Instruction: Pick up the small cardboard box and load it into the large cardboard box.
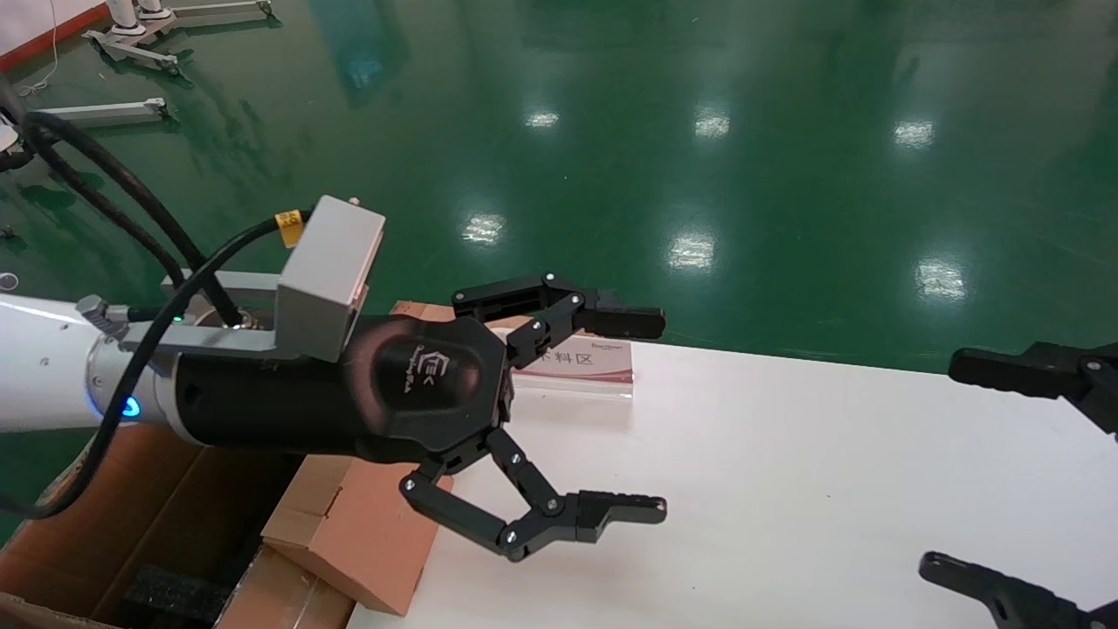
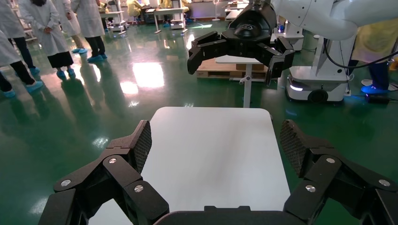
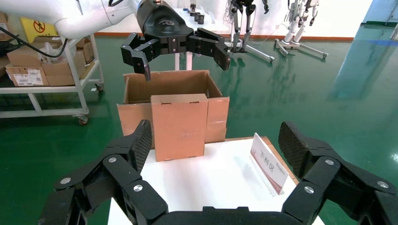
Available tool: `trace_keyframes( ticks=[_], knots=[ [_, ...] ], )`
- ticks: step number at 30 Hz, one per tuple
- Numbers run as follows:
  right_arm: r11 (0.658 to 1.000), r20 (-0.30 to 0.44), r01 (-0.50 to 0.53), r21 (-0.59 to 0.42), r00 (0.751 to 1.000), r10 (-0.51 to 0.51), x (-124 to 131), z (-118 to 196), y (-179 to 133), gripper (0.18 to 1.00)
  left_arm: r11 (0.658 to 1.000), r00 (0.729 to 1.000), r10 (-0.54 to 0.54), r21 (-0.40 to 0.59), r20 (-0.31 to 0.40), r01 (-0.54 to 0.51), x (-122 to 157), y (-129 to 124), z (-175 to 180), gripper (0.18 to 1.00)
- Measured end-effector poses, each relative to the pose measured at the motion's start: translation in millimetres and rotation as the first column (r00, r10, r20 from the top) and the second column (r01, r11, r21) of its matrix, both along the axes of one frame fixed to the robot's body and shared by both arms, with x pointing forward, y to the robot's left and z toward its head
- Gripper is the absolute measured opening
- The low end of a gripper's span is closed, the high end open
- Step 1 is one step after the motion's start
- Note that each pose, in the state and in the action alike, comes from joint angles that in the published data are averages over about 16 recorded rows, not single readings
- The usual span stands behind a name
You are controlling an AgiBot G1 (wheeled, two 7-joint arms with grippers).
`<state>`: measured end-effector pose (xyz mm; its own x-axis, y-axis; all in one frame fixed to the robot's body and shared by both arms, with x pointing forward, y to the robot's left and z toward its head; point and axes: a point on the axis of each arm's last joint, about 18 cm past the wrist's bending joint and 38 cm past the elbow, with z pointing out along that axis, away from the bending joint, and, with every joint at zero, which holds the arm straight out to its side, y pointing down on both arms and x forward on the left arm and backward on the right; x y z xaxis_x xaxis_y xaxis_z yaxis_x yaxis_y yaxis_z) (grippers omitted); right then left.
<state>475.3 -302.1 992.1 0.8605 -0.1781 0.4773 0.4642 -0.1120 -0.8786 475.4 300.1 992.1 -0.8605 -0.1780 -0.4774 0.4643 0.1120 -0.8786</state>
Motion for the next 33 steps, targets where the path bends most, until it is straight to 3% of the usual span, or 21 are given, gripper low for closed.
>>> trace_keyframes(
  ticks=[14,22,28,33],
  knots=[
    [1.0,0.0,0.0,0.0,1.0,0.0,0,0,0,1.0,1.0,1.0,0.009,0.006,-0.015,-0.008,2,1,-2,1.0],
    [1.0,0.0,0.0,0.0,1.0,0.0,0,0,0,1.0,0.992,0.995,0.081,0.105,-0.066,-0.073,9,3,-8,1.0],
    [1.0,0.0,0.0,0.0,1.0,0.0,0,0,0,1.0,0.956,0.975,0.191,0.245,-0.115,-0.158,21,7,-14,1.0],
    [1.0,0.0,0.0,0.0,1.0,0.0,0,0,0,1.0,0.897,0.94,0.307,0.376,-0.15,-0.232,35,10,-16,1.0]
  ],
)
